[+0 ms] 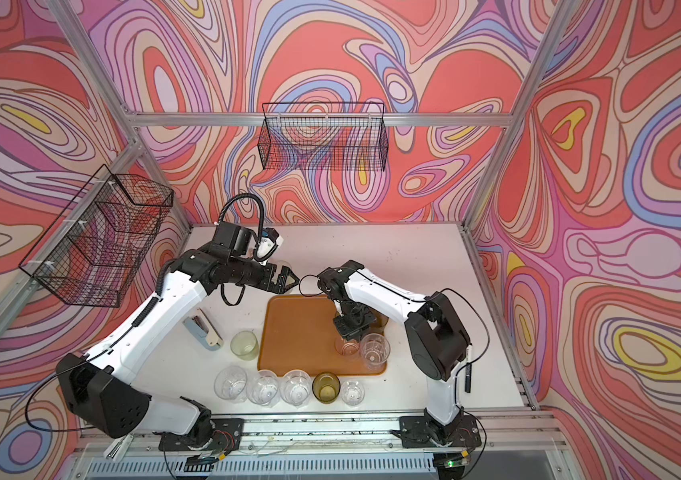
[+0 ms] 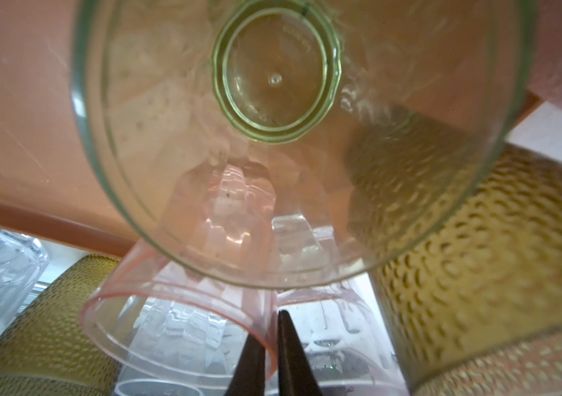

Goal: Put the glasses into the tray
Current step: 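Lower the pink-rimmed glass onto the tray beside the green glass, then open the right gripper and lift it off the pink-rimmed glass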

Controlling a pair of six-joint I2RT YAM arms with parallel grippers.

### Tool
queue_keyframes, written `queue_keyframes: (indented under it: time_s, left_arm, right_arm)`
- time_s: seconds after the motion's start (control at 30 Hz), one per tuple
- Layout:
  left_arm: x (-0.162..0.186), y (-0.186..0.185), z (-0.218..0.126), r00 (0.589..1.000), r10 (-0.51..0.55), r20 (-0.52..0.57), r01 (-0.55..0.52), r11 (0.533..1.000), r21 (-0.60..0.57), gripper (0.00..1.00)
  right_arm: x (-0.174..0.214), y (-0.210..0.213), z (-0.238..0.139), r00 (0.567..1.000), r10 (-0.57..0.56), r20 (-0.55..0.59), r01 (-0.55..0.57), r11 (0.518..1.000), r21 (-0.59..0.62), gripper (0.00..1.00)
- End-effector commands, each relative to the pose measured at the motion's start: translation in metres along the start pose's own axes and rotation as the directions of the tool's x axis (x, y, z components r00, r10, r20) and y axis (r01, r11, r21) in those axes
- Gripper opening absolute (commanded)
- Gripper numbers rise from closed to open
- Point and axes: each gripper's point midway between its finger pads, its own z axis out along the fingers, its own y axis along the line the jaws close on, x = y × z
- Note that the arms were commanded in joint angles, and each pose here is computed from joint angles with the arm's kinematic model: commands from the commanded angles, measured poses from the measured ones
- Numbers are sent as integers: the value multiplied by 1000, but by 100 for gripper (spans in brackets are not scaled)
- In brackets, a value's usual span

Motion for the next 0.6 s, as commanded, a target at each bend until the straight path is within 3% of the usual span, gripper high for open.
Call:
queue_keyframes:
  time_s: [0.0, 0.3, 0.57]
  left_arm:
    - [-3, -2, -5, 1000, 19, 0, -19, 1000, -6, 100]
    - [-3, -2, -6, 1000, 21, 0, -21, 1000, -11, 100]
    - [-4, 1, -4, 1000, 15, 3, -15, 1000, -24, 100]
  right_arm:
    - [-1, 1, 3, 1000, -7, -3, 7, 1000, 16, 10]
    - [-3, 3, -9, 999, -11, 31, 11, 1000, 14, 12]
    - [-6, 2, -36, 991, 6, 132, -6, 1000, 4, 22]
